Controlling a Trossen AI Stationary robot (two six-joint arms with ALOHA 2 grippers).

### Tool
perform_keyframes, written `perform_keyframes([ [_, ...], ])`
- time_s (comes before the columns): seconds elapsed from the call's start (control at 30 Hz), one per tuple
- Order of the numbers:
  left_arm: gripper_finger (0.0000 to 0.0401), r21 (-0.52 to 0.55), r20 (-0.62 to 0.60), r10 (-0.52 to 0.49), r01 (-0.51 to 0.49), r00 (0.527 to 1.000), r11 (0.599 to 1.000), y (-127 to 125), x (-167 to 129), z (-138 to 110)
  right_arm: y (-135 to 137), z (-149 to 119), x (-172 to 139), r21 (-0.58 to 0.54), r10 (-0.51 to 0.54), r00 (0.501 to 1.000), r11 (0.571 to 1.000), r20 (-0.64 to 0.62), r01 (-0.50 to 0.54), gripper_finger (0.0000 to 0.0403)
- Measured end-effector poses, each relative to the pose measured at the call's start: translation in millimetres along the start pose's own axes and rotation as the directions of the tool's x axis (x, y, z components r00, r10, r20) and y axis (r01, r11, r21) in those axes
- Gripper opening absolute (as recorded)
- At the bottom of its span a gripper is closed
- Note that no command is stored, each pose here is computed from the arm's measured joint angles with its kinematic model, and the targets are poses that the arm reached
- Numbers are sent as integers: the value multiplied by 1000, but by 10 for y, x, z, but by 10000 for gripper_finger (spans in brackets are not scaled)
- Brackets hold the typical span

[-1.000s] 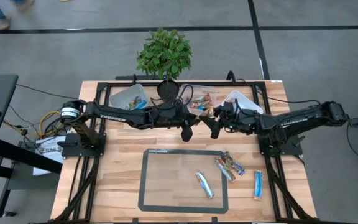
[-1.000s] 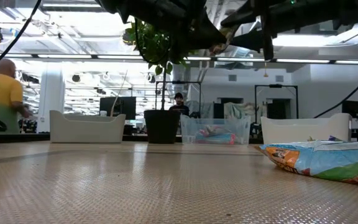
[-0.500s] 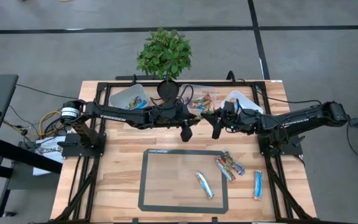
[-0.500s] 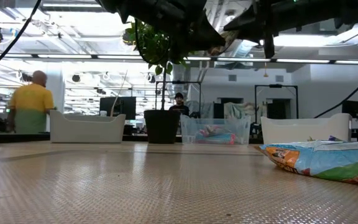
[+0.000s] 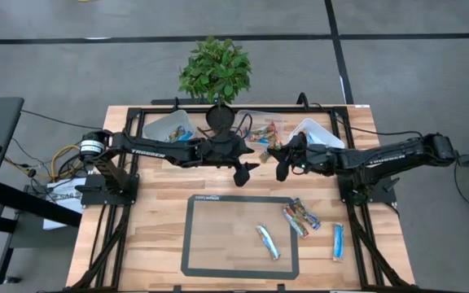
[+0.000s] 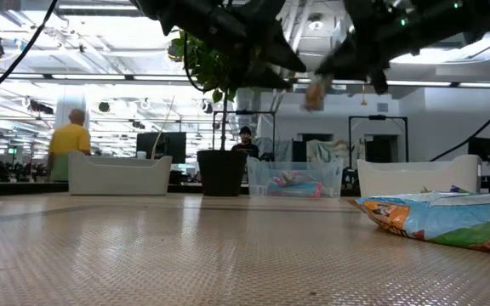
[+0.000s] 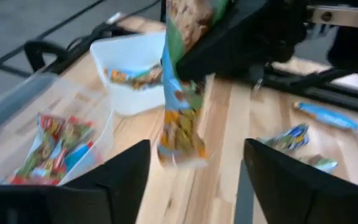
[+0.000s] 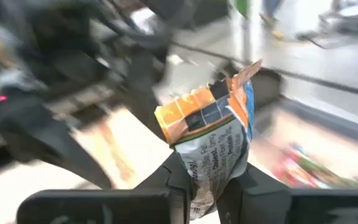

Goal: Pick and place Granola Bars by type
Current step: Put the yellow granola bar into the white bin

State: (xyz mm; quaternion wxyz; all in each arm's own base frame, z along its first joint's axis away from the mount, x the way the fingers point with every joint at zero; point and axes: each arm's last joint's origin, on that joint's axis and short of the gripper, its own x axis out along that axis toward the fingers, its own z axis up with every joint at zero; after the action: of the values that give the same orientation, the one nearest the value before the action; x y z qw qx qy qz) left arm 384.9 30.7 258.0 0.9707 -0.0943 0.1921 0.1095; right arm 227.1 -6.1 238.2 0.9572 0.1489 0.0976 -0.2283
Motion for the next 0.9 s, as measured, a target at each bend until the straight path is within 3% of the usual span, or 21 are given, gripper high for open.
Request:
perform_keyframes([
  [0.13,281,3,-66,22,-21,998,1000,43,1,-61,-143,-76,-33,-32,-113,988,993,-103,110,30],
  [0.33,286,-5,-118,31,-32,993,999,33,-6,-115,-424,-47,-232,-42,-273,944,962,-185,270,35],
  [0.5,286,3,-126,19,-19,992,1000,-22,-13,-134,-656,-46,-462,-18,-428,873,900,-235,436,32],
  [0.7,286,11,-128,12,-10,992,1000,-53,-16,-141,-820,-97,-585,-62,-519,795,847,-314,528,30],
  [0.9,286,21,-157,9,-6,988,1000,-85,-25,-176,-979,-175,-657,-140,-612,677,775,-408,616,29],
])
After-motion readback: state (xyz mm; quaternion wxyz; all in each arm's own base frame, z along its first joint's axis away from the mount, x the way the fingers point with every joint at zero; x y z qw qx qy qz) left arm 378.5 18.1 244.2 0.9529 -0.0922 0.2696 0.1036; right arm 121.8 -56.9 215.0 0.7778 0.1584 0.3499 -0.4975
